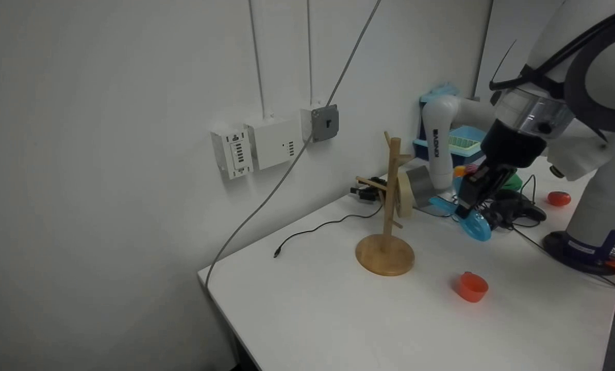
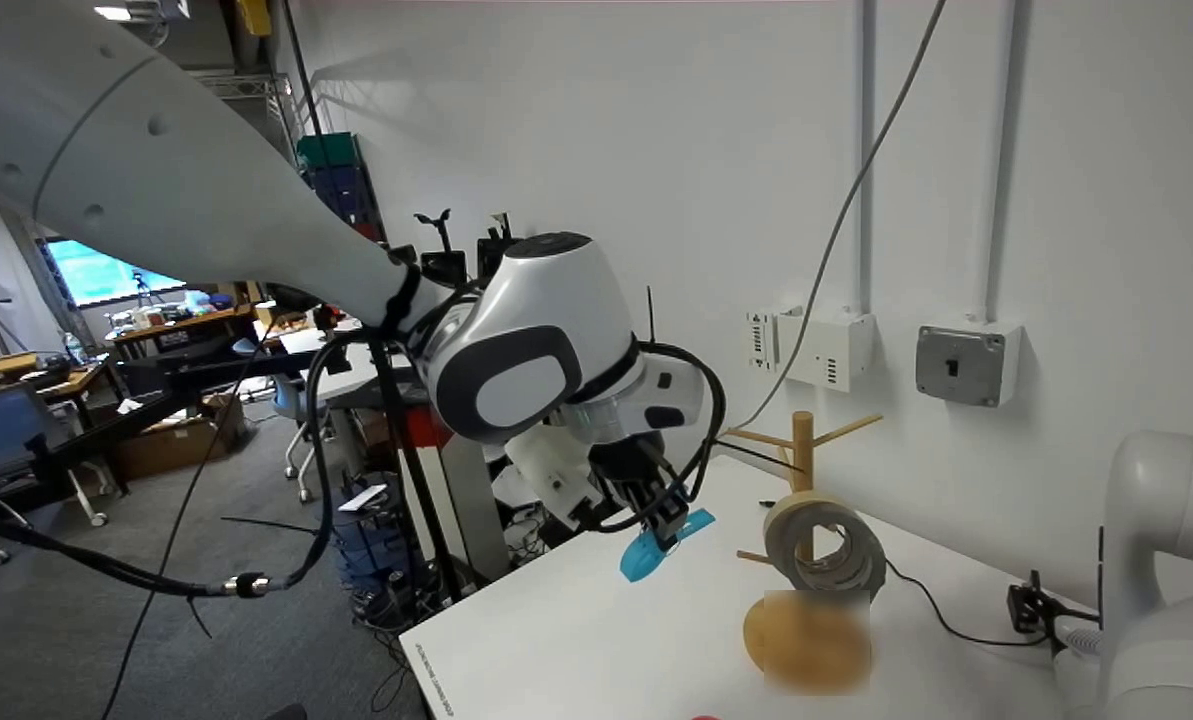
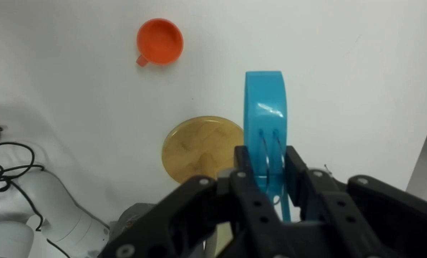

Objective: Hang the blue peg on the wooden stand

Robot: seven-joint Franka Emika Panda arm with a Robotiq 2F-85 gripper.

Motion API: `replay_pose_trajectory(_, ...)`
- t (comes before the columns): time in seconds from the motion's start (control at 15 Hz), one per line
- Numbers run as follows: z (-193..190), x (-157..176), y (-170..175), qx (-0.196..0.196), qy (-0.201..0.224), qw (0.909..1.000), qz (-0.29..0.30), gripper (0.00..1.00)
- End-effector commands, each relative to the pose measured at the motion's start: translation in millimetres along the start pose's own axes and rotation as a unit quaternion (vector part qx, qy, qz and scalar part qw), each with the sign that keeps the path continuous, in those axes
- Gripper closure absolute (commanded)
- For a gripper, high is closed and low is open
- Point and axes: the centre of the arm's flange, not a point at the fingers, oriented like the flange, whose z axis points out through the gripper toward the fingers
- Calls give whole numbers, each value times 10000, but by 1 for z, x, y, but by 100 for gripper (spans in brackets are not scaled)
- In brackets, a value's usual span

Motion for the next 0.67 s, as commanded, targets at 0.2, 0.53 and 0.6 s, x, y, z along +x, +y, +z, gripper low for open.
replay_pose_trajectory(0.2,-3,-3,0,14,9,10000,19,74)
replay_pose_trajectory(0.53,-17,-6,1,224,111,9997,-2,93)
replay_pose_trajectory(0.6,-25,-8,2,311,145,9994,5,93)
